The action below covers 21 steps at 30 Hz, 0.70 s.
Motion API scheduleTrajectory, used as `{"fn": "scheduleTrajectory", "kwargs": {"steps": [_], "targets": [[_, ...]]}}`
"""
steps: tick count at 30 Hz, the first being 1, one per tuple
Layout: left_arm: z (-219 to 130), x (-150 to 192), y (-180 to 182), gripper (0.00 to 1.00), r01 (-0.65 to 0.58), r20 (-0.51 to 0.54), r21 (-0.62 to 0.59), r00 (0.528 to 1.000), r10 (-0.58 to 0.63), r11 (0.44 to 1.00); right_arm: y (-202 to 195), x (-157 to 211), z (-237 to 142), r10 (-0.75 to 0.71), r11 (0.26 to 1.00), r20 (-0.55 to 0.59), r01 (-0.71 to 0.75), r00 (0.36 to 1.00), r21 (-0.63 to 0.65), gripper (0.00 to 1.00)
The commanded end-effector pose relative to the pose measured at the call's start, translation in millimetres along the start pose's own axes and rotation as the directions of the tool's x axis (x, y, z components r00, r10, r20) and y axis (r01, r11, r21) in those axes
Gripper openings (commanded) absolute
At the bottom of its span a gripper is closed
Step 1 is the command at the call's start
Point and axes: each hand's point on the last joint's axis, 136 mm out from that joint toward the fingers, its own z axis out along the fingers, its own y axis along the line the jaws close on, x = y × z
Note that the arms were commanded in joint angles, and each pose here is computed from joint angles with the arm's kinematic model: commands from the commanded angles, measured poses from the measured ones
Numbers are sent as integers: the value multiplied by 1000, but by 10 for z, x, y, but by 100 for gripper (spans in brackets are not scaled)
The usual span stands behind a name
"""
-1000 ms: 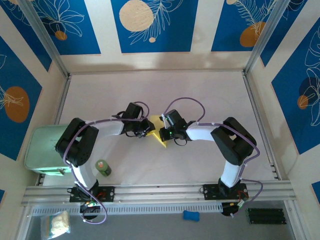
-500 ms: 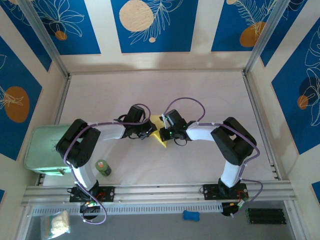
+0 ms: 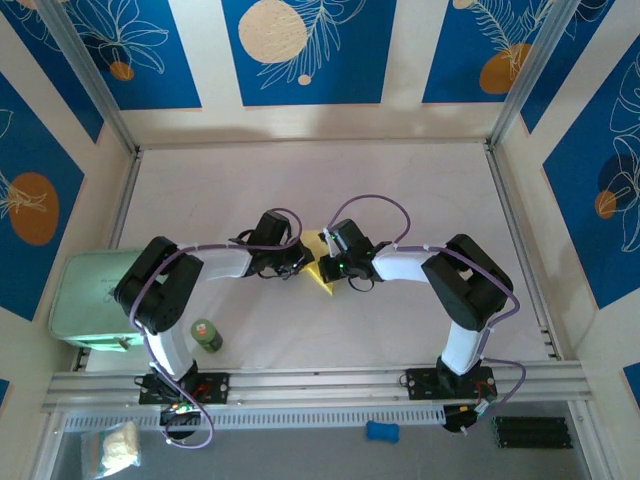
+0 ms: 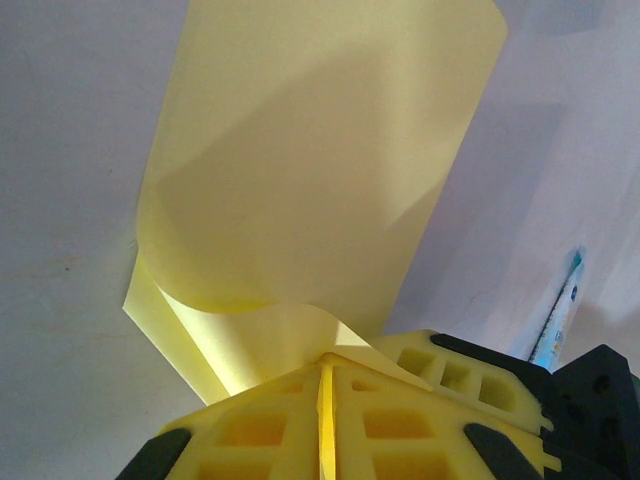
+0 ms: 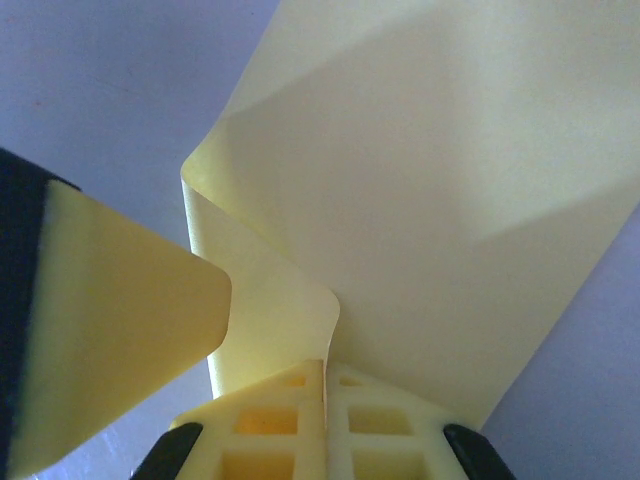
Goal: Fold a paper plane with a square sheet of paper (pick it up from the middle)
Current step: Third fold the triangle at the center of the table.
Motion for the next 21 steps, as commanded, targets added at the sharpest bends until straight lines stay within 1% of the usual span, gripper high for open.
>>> {"fn": "scheduleTrajectory", "kwargs": {"steps": [1, 21], "targets": [[86, 49, 126, 12, -7, -18, -30, 1000, 7, 1000, -138, 226, 77, 32, 999, -82, -29, 996, 37, 0], [122, 61, 277, 11, 6, -13, -71, 1000, -7, 997, -151, 243, 96, 39, 999, -92, -35, 995, 41, 0]]}}
